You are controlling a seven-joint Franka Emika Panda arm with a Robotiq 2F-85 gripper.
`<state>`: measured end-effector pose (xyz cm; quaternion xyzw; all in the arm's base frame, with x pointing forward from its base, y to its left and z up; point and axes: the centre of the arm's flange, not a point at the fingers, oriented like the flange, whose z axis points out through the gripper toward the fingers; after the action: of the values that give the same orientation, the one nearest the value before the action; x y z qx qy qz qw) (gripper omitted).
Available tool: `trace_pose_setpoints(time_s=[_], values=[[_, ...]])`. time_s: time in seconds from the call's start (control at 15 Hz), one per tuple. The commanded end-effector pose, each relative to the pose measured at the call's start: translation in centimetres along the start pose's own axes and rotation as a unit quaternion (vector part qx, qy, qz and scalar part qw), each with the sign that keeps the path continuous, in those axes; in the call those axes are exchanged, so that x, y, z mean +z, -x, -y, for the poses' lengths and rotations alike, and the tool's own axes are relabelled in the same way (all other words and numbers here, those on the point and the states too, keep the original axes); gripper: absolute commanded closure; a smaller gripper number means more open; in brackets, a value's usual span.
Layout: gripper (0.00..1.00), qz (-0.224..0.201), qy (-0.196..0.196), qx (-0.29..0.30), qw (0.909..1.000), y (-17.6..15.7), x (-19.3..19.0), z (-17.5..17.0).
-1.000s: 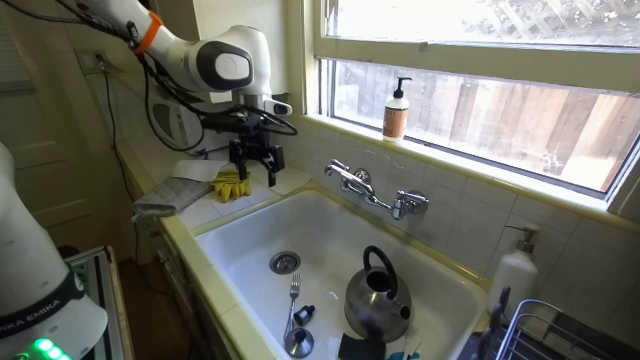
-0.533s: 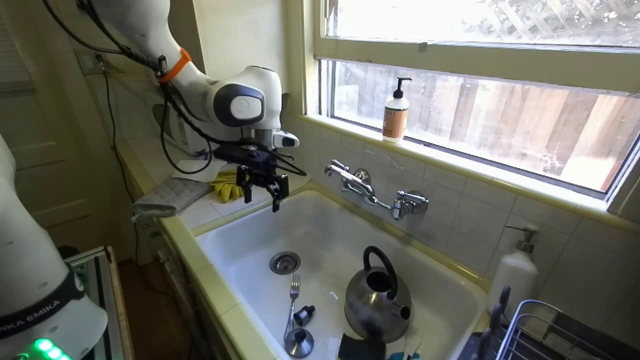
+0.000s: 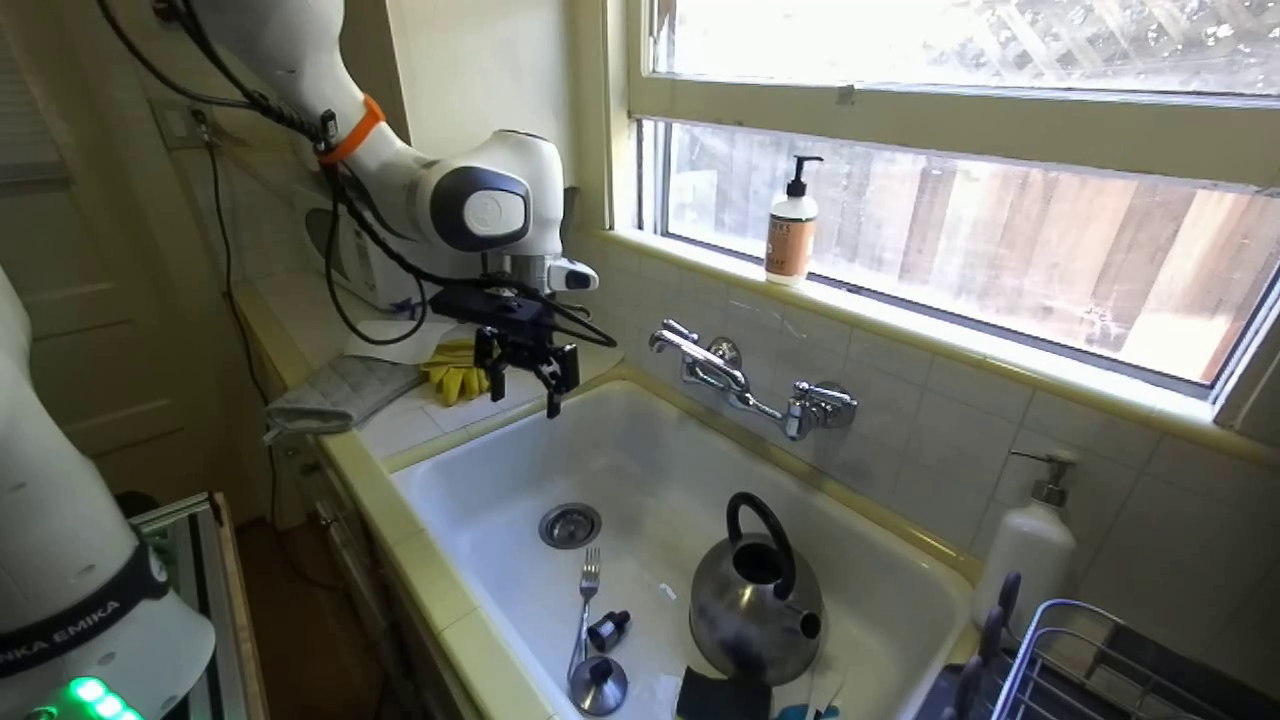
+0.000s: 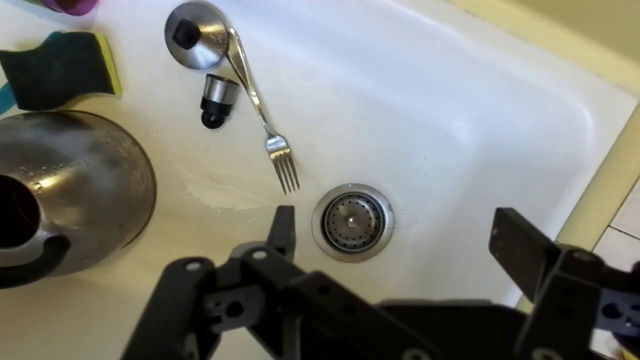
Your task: Pick up the lid in the sink drain
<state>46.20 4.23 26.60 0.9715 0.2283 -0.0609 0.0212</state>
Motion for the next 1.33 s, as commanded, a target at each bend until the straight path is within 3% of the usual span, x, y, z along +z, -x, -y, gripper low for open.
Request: trace_pose_setpoints(time_s=[0.0, 0.27, 0.53, 0.6, 1.0, 1.2, 1.27], values=[[0.00, -0.014, -0.019, -0.024, 0.9994, -3.8, 5.5, 0.6], [0.00, -0.035, -0.002, -0.031, 0.9989, -6.2, 11.6, 1.6], [0.00, -0.049, -0.046, -0.036, 0.9971, -8.4, 16.7, 1.1], [0.00, -0.042, -0.024, -0.034, 0.9983, -6.1, 14.1, 2.1], [0.00, -0.044, -0.042, -0.031, 0.9977, -7.8, 16.4, 1.5], [0.00, -0.025, -0.047, -0.013, 0.9985, -9.8, 18.8, 1.3], [0.20, -0.026, -0.054, -0.013, 0.9981, -10.0, 19.4, 1.3]])
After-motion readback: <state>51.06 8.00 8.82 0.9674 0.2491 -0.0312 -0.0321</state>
